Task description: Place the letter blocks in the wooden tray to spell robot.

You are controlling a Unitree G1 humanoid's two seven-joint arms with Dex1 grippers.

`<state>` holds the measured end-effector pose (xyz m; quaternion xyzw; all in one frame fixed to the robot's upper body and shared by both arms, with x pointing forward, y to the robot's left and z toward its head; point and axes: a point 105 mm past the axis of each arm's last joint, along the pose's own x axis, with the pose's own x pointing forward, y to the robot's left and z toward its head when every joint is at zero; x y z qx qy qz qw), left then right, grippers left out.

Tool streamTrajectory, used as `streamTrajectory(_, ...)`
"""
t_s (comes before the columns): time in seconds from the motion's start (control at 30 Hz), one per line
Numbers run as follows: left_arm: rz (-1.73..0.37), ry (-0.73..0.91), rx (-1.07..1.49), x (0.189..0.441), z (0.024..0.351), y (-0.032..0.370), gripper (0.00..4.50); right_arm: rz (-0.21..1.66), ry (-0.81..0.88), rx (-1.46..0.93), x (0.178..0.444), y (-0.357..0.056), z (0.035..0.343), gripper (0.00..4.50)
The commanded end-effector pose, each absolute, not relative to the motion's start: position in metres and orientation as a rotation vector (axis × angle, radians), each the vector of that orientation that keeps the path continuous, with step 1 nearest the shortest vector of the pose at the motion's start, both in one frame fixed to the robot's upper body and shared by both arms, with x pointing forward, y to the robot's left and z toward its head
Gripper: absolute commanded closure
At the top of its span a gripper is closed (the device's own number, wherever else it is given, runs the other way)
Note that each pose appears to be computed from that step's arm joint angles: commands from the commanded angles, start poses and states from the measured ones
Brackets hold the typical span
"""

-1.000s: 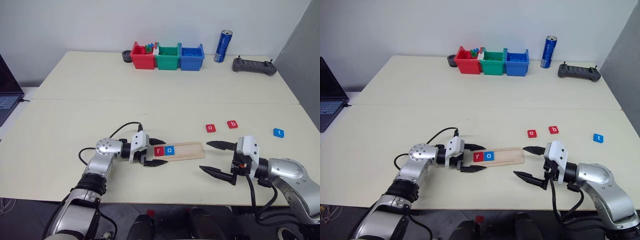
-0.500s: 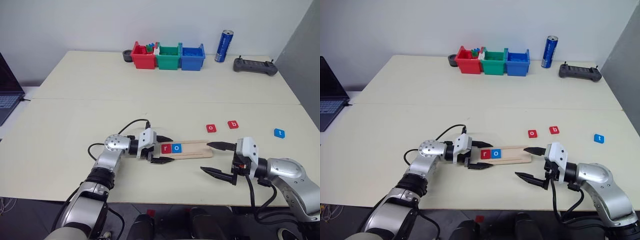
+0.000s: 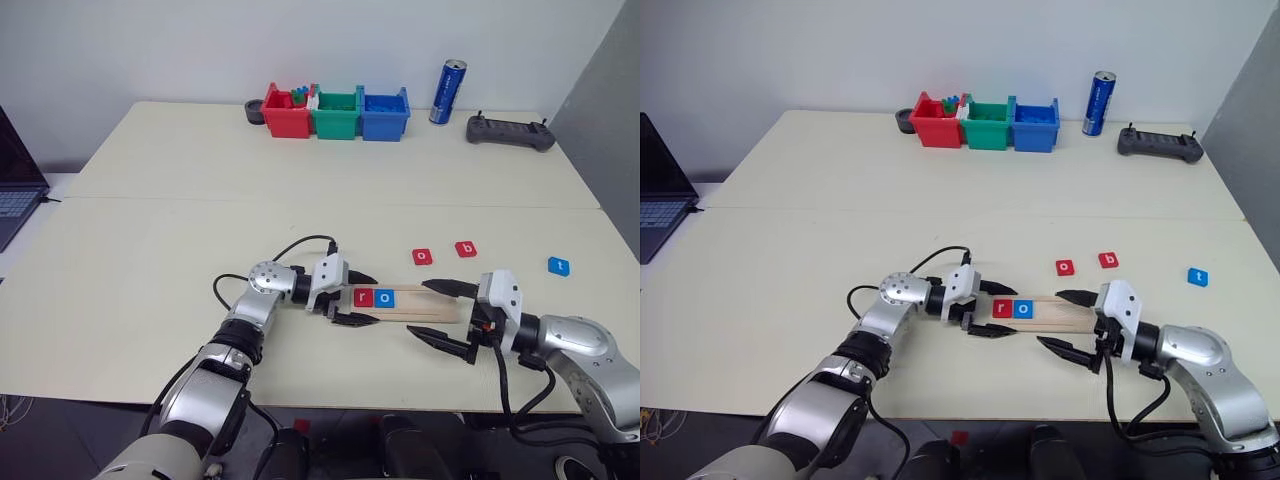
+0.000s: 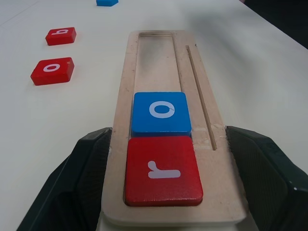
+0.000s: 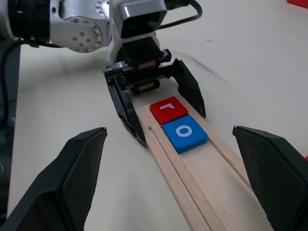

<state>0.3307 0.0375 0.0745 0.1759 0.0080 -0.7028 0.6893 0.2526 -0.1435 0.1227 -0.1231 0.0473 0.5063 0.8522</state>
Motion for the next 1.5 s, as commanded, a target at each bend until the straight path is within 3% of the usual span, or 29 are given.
streamTrajectory(0.03, -1.576, -0.019, 0.416, 0.334, 0.084, 0.037, 1.1, 0.968, 0.105, -0.293, 0.256, -0.169, 0.123, 0.0)
streamTrajectory(0.3, -1.566, 0.0, 0.42, 0.336, 0.082, 0.044, 1.1, 0.901, 0.146, -0.321, 0.252, -0.199, 0.118, 0.0)
streamTrajectory(0.73, -1.564, 0.007, 0.415, 0.339, 0.083, 0.039, 1.1, 0.95, 0.117, -0.329, 0.251, -0.185, 0.125, 0.0)
streamTrajectory(0.8, -1.564, 0.011, 0.41, 0.339, 0.082, 0.039, 0.38, 0.953, 0.114, -0.329, 0.251, -0.184, 0.125, 0.0)
streamTrajectory(0.87, -1.566, 0.012, 0.403, 0.339, 0.083, 0.038, 0.03, 0.956, 0.113, -0.328, 0.252, -0.184, 0.125, 0.0)
streamTrajectory(1.2, -1.559, -0.019, 0.405, 0.339, 0.093, 0.046, 0.03, 0.953, 0.104, -0.316, 0.252, -0.182, 0.127, 0.0)
streamTrajectory(1.5, -1.432, -0.084, 0.368, 0.335, 0.135, 0.086, 0.03, 0.797, 0.058, -0.23, 0.257, -0.185, 0.139, 0.0)
